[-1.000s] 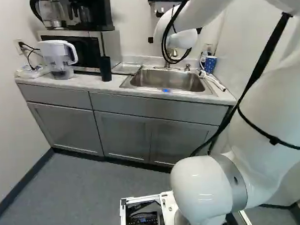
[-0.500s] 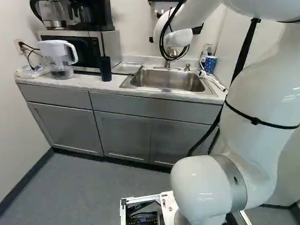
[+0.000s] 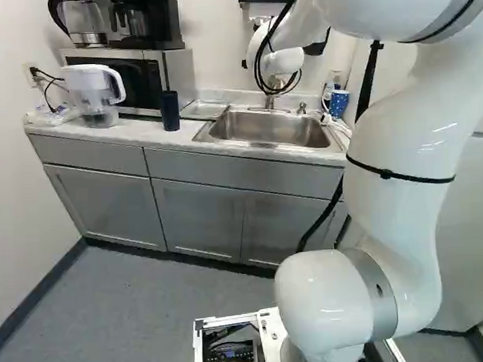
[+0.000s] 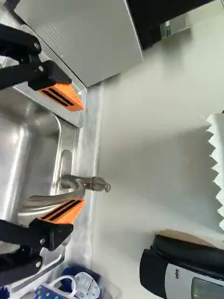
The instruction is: Rinse the cup and place it in the tray
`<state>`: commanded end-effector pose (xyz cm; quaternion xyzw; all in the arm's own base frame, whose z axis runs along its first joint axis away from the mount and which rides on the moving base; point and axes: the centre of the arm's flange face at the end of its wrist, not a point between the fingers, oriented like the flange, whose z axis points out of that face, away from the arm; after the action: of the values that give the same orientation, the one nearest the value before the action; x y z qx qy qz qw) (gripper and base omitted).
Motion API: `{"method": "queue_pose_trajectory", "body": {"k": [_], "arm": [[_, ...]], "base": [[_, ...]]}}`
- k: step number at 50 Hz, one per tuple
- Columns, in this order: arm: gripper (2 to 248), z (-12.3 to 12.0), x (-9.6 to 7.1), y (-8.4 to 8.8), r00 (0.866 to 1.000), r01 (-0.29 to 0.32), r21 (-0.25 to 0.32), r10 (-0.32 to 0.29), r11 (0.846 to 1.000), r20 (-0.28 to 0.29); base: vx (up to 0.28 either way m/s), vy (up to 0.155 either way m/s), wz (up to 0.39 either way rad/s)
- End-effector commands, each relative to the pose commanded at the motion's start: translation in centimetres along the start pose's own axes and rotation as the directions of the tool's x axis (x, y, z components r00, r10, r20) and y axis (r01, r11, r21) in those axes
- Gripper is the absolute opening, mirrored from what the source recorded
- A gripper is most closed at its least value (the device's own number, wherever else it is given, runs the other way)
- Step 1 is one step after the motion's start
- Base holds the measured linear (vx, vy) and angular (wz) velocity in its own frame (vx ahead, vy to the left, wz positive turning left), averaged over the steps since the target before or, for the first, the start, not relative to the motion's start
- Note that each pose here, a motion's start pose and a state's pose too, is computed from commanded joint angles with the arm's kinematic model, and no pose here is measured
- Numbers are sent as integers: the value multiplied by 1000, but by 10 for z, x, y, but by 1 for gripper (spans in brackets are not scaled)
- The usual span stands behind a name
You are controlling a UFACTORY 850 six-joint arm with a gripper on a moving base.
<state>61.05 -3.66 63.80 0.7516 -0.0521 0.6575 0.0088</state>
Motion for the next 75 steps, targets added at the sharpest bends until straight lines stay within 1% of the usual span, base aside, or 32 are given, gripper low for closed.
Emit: {"method": "queue_pose_trajectory", "body": {"k": [20,35,53,67,75], "arm": [[247,42,-1,4,1000,-2,-8,2,1000,19],[247,72,-4,4,999,-2,-8,2,1000,46],[247,108,-7,4,998,-3,-7,3,1000,65],[247,136,-9,5,999,-3,-8,4,1000,51],[247,138,-7,5,1000,-3,-7,3,1000,27]], "base": [[0,0,0],[0,0,0],[0,0,0],[0,0,0],[0,0,0]]}}
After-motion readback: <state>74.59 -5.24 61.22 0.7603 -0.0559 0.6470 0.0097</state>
